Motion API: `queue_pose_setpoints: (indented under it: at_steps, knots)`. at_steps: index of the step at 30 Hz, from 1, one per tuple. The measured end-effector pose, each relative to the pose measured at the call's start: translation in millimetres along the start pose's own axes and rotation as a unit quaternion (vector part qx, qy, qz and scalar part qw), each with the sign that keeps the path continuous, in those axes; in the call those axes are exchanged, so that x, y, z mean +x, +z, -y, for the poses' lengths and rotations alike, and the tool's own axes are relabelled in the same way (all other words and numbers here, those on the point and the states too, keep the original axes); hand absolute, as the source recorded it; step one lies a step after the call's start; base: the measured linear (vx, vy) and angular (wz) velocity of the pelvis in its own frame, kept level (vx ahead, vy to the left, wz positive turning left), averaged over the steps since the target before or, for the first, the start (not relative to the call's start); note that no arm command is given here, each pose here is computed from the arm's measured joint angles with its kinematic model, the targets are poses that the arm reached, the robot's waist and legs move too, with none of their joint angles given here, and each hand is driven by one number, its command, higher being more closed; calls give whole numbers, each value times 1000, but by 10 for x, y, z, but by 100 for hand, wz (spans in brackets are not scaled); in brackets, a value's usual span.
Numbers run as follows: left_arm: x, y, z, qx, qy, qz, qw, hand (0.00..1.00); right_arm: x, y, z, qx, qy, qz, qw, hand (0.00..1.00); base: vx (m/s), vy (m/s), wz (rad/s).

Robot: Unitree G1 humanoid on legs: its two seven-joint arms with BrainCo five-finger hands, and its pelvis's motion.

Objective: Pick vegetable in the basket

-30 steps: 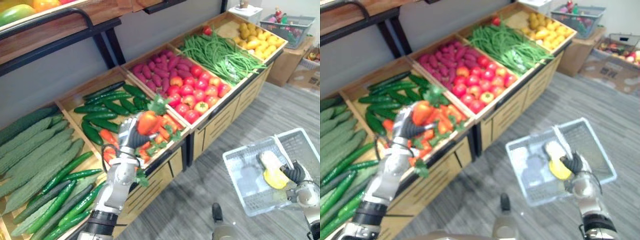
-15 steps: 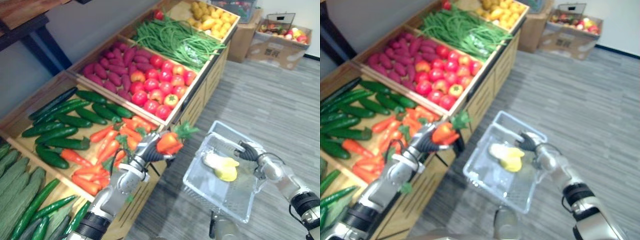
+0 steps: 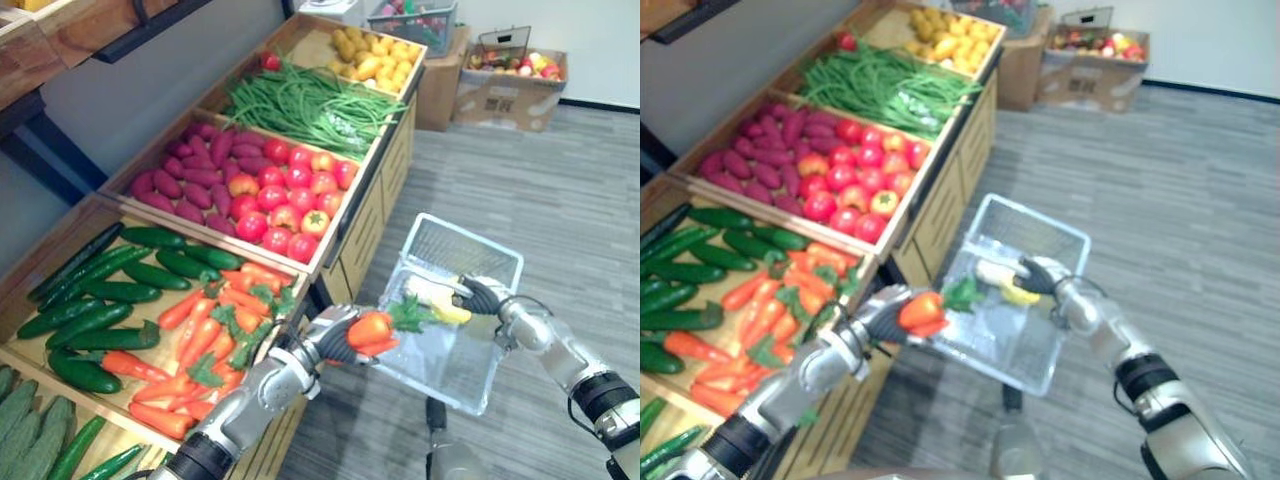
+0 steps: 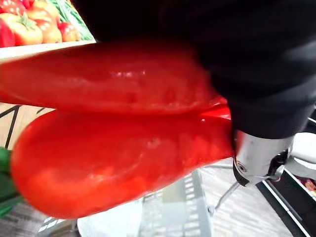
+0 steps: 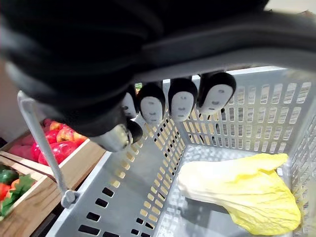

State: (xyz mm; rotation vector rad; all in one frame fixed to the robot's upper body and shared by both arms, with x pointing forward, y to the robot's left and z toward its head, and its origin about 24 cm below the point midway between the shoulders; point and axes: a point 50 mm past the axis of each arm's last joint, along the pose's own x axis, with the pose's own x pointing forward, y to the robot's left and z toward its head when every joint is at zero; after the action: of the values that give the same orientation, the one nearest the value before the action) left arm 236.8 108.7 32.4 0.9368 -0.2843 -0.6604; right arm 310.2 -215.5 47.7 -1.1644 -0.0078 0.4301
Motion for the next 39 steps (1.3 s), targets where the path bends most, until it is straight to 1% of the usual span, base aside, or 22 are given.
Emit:
queue_pose_setpoints:
  at_steps: [4, 7, 12, 15, 18, 22, 24, 26, 32, 33, 39]
  knots:
    - [75, 8, 166, -19, -18, -5, 1000, 100, 40, 70, -61, 13, 3, 9, 1000, 100, -60, -85, -1]
    - [216, 11, 280, -28, -31, -11, 999, 100, 77, 146, -135, 28, 10, 20, 999, 100, -85, -91, -3]
    - [497, -13, 403, 0, -27, -37, 999, 100, 139, 304, -303, 44, 31, 41, 998, 100, -105, -88, -10]
    - [568, -58, 461, 10, -26, -61, 998, 100, 168, 376, -349, 56, 31, 50, 997, 100, -94, -86, -32]
    - [647, -82, 471, 20, -23, -78, 996, 100, 173, 387, -358, 59, 31, 51, 997, 100, -30, -47, -26]
    - [759, -109, 468, 55, -27, -97, 993, 100, 168, 357, -334, 62, 27, 44, 997, 100, 30, -29, -11]
    - [774, -130, 455, 61, -25, -104, 992, 100, 169, 361, -335, 64, 27, 44, 997, 100, 22, -8, -2]
    - [795, -150, 444, 72, -24, -111, 991, 100, 179, 385, -345, 77, 25, 47, 996, 100, 18, 1, -1]
    - [827, -194, 455, 76, -24, -136, 987, 100, 202, 440, -380, 88, 25, 53, 994, 100, -10, 19, 2]
    - [825, -209, 453, 74, -22, -141, 987, 0, 206, 450, -387, 90, 26, 54, 994, 100, -26, 18, 4]
    - [821, -219, 553, 63, -25, -162, 985, 0, 219, 496, -398, 96, 24, 60, 993, 100, -7, -9, 1]
